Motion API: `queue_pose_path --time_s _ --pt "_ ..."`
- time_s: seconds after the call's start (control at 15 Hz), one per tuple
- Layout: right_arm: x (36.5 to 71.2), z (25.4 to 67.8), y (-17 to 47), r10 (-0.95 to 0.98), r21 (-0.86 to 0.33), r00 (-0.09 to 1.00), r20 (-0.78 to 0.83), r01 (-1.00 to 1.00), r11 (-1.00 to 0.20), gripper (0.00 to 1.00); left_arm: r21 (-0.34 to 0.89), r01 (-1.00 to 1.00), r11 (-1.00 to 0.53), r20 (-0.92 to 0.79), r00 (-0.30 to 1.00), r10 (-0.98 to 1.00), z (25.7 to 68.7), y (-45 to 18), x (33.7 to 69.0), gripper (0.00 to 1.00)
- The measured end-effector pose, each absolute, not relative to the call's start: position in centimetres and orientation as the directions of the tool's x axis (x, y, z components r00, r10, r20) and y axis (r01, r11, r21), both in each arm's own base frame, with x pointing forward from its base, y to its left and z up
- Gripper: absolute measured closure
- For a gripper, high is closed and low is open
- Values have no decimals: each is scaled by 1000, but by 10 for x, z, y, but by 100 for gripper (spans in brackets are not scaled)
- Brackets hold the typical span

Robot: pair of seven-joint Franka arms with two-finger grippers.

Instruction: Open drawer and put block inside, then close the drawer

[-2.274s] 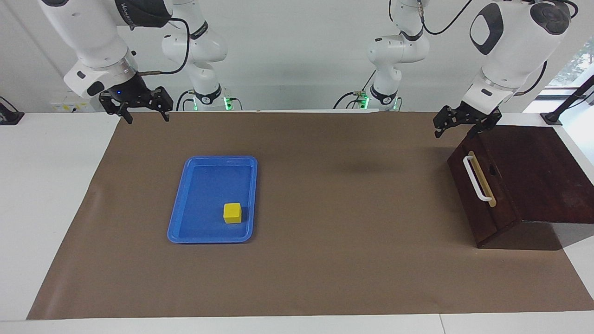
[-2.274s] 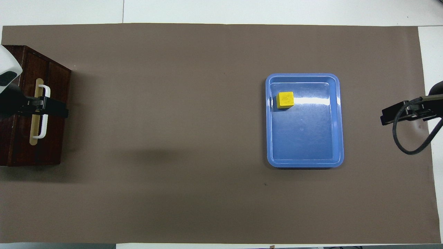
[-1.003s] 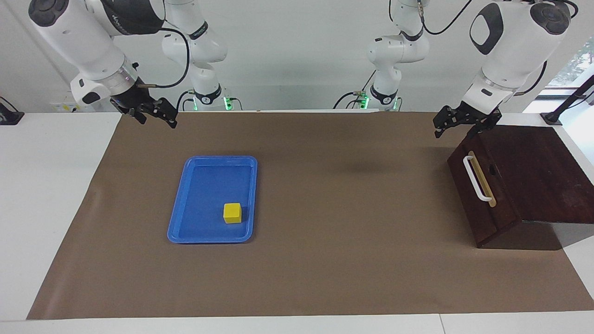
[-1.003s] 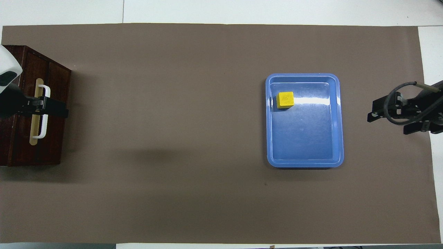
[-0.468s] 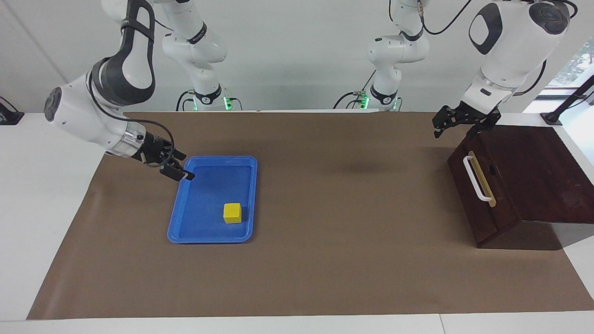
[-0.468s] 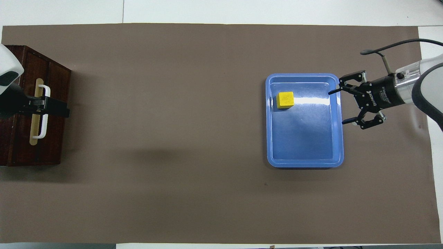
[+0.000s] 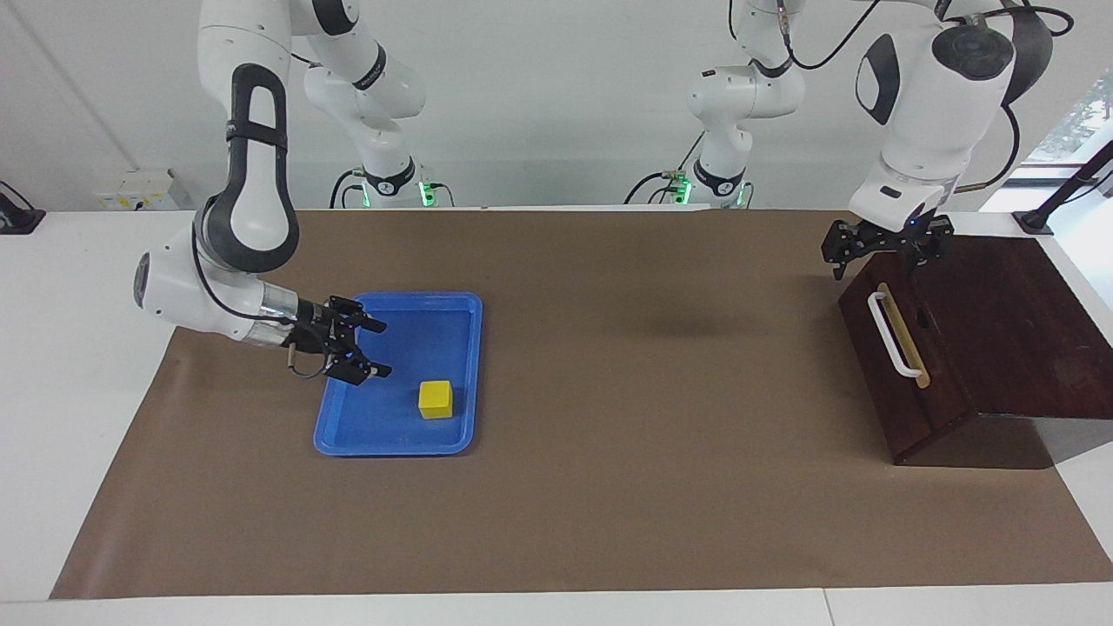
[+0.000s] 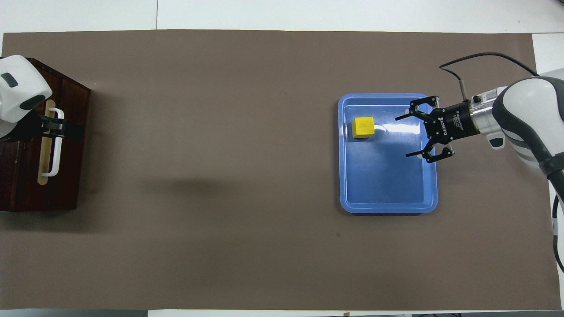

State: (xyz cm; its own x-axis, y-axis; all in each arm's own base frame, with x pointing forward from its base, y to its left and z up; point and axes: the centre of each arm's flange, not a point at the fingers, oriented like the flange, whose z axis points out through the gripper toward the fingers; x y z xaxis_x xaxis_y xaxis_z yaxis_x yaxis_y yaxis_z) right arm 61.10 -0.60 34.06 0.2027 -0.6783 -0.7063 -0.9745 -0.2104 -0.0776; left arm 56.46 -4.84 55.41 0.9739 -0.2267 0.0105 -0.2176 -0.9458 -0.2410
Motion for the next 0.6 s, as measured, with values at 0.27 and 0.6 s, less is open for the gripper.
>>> queue_pose_path --time_s 0.27,0.6 --pt "625 320 1 -695 -74 145 -705 -988 -132 0 -356 -197 -914 -14 978 -206 487 -47 595 0" --pt "632 303 42 -720 -61 139 -680 -989 -133 0 -438 -228 -870 -13 969 -247 429 -43 612 0"
